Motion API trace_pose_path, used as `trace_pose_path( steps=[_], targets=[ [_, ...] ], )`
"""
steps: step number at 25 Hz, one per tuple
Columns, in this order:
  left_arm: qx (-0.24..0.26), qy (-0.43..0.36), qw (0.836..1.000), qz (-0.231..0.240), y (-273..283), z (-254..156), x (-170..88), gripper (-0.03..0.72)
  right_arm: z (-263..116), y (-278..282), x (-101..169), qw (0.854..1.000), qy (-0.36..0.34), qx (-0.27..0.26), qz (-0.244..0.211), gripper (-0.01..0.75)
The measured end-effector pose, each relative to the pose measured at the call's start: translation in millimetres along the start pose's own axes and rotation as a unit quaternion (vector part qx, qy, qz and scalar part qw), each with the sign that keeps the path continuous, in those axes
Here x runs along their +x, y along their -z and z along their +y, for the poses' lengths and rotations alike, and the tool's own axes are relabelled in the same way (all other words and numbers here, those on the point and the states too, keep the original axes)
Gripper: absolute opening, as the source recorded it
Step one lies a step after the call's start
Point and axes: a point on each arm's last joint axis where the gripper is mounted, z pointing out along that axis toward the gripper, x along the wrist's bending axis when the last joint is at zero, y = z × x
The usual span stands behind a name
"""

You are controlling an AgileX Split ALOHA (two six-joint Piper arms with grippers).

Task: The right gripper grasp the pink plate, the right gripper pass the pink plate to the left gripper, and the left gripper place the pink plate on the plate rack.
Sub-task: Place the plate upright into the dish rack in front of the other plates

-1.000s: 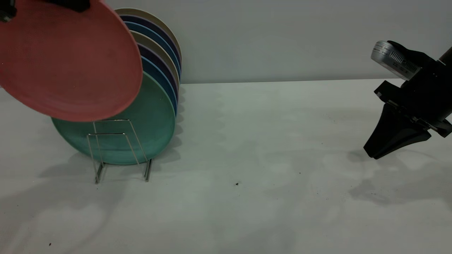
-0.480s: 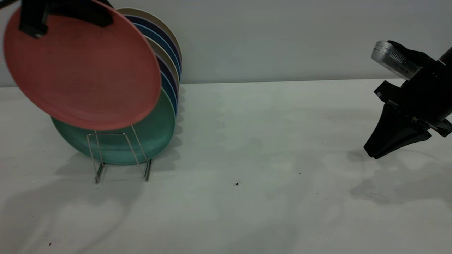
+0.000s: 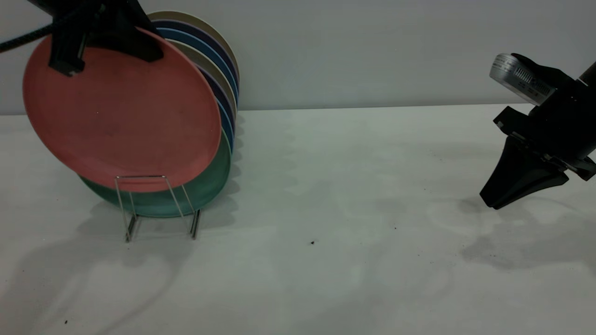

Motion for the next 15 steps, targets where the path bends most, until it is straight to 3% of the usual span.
trace_pose_path(
  steps=[15],
  targets=[
    [0.013,0.011,1.000,-0.006,-17,-10,-3,0.101,0,0,0,1.000,0.000,0.000,0.000,0.021]
  ],
)
